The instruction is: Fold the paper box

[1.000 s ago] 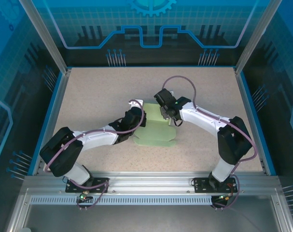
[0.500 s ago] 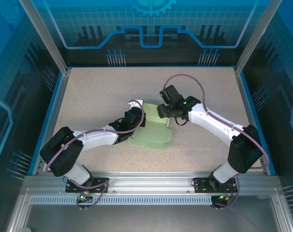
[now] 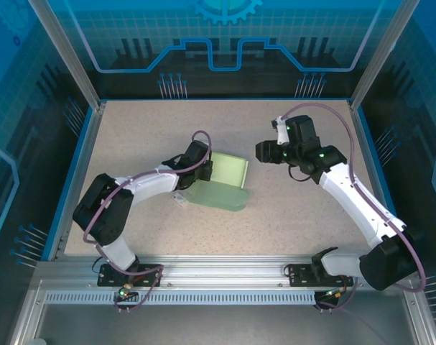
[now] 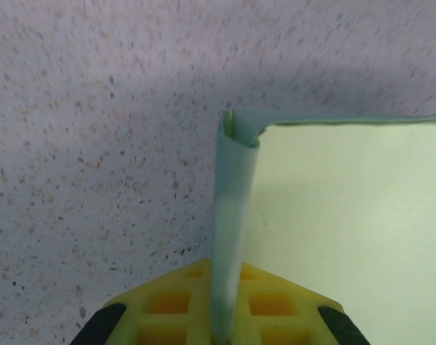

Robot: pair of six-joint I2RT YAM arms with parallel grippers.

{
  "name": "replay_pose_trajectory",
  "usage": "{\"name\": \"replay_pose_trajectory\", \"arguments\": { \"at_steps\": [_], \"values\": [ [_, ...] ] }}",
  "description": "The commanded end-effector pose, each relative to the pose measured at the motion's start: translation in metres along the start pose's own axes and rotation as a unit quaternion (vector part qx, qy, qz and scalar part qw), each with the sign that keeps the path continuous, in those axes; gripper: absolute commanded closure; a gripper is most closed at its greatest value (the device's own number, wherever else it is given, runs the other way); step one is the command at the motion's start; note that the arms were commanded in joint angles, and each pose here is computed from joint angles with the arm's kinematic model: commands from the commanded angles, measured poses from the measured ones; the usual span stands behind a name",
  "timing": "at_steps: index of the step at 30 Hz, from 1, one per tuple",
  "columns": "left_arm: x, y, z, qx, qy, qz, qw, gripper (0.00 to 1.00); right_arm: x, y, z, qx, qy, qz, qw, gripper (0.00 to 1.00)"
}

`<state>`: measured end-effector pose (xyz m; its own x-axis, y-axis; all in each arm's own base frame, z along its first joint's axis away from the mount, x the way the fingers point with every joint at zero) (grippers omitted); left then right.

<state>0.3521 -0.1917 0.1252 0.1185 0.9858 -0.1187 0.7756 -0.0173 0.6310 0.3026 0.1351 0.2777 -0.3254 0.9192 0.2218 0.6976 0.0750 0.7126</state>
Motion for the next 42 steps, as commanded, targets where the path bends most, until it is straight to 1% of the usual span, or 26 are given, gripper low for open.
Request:
{"name": "replay_pose_trajectory", "arguments": {
  "at_steps": [1,6,10,12,16,18,20,22,25,28,31,34,38,41,42],
  "values": [
    [0.000,-0.015,0.006,0.098,-0.026,0.023,0.995,0.94,-0.011,-0.014,0.008,0.027,0.003,-0.003,1.000,0.39],
    [-0.007,-0.009,0.020,0.149,-0.040,0.034,0.987,0.88,-0.021,-0.030,0.023,0.058,-0.014,0.000,0.998,0.39],
    [-0.013,-0.001,0.030,0.168,-0.046,0.040,0.984,0.80,-0.027,-0.040,0.034,0.079,-0.024,-0.001,0.997,0.39],
    [-0.015,0.006,0.032,0.167,-0.046,0.043,0.984,0.75,-0.030,-0.043,0.039,0.088,-0.032,-0.003,0.996,0.40],
    [-0.024,0.034,0.023,0.136,-0.058,0.046,0.988,0.59,-0.033,-0.047,0.052,0.101,-0.034,-0.006,0.994,0.40],
    [-0.026,0.050,0.016,0.115,-0.066,0.043,0.990,0.56,-0.031,-0.048,0.061,0.108,-0.024,-0.006,0.994,0.40],
    [-0.028,0.061,0.013,0.103,-0.076,0.039,0.991,0.55,-0.024,-0.047,0.069,0.113,-0.009,-0.013,0.993,0.40],
    [-0.029,0.062,0.018,0.109,-0.081,0.039,0.990,0.55,-0.011,-0.047,0.076,0.117,0.004,-0.039,0.992,0.40],
    [-0.030,0.058,0.025,0.122,-0.080,0.041,0.988,0.54,0.003,-0.050,0.080,0.128,-0.002,-0.084,0.988,0.39],
    [-0.029,0.058,0.025,0.122,-0.079,0.044,0.988,0.52,0.011,-0.051,0.079,0.124,-0.015,-0.117,0.985,0.38],
    [-0.024,0.061,0.020,0.111,-0.075,0.042,0.990,0.51,0.015,-0.046,0.079,0.118,-0.023,-0.130,0.984,0.37],
    [-0.018,0.062,0.015,0.100,-0.073,0.031,0.992,0.50,0.020,-0.039,0.082,0.114,-0.019,-0.123,0.986,0.36],
    [-0.007,0.057,0.008,0.086,-0.069,0.014,0.994,0.50,0.025,-0.027,0.091,0.115,-0.040,-0.092,0.988,0.26],
    [-0.003,0.052,0.003,0.077,-0.068,0.005,0.995,0.50,0.029,-0.021,0.103,0.116,-0.040,-0.070,0.990,0.16],
    [-0.001,0.050,0.002,0.074,-0.066,0.002,0.995,0.49,0.029,-0.019,0.107,0.117,-0.043,-0.067,0.990,0.14]
  ]
}}
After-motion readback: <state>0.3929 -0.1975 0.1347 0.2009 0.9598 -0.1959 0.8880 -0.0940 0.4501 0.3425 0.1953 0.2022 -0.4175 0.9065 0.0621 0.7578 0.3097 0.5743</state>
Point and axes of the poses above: each hand's point on the last joint's axis, 136 mm out from that joint toward the fingers, its own z axis out along the fingers, its own x axis along the line the jaws close on, y = z × x, the point moved 6 cm from there along -z, back along the fingers, and after that the axes turned 5 degrees about -z, right-handed, at the moved point
